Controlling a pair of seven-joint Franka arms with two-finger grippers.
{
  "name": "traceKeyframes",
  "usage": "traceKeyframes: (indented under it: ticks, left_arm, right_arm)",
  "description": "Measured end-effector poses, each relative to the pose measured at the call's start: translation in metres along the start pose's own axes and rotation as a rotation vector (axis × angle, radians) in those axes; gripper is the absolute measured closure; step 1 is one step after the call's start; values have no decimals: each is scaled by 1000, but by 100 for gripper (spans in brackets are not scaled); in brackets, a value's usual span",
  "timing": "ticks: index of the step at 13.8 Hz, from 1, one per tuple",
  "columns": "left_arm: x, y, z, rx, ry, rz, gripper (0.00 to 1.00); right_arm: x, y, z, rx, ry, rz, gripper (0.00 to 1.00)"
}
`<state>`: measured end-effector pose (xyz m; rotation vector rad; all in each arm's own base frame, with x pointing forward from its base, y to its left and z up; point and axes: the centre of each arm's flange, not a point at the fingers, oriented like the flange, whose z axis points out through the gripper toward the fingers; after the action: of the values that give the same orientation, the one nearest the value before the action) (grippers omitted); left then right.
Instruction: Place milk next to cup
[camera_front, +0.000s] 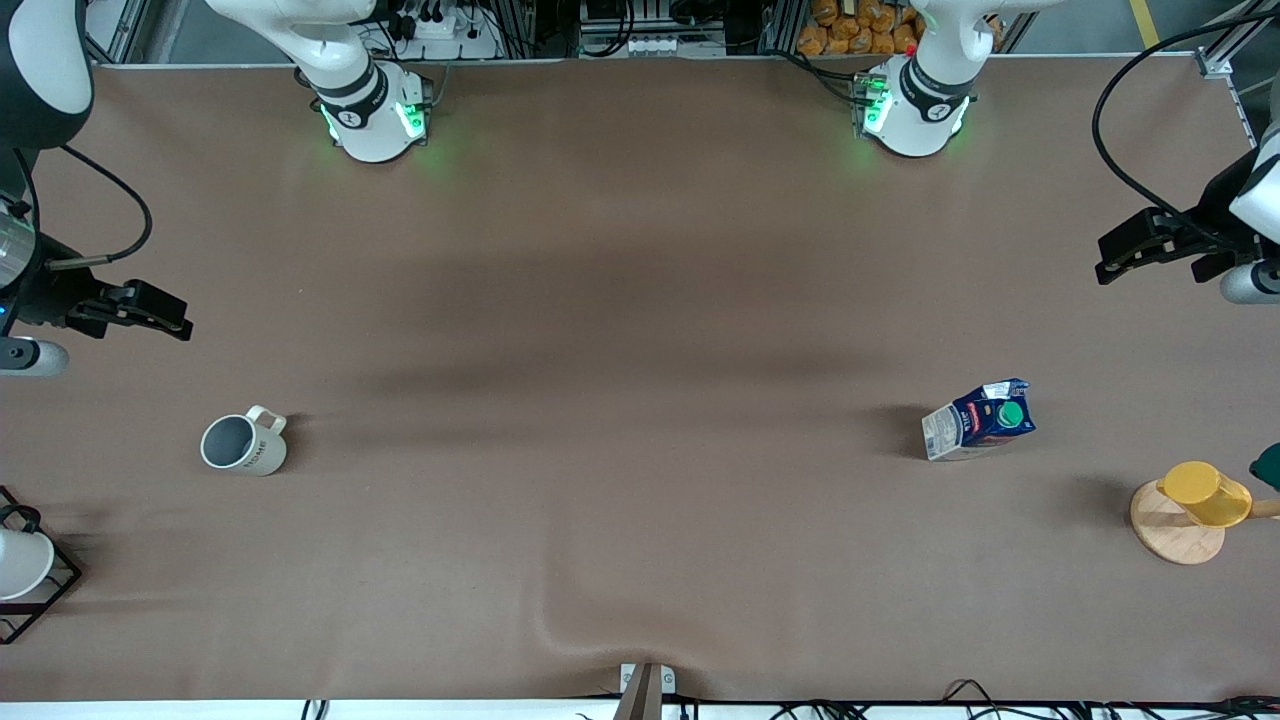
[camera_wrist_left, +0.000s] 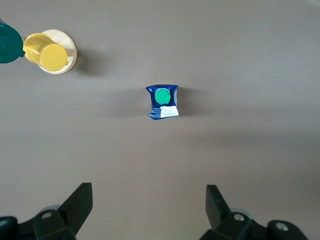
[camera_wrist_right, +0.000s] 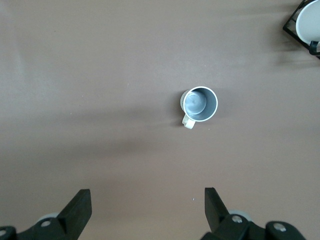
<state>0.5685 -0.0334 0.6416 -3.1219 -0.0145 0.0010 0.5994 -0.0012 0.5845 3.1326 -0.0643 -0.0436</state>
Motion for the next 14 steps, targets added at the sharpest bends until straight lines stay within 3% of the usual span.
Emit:
traceKeyframes:
  ticks: [7, 14]
  left_arm:
    - [2, 6, 7, 0, -13, 10, 0]
    - [73, 14, 131, -18, -61, 17, 0]
  right_arm:
    - [0, 4, 5, 6, -20, 8, 0]
    - [26, 76, 77, 25, -104, 14, 0]
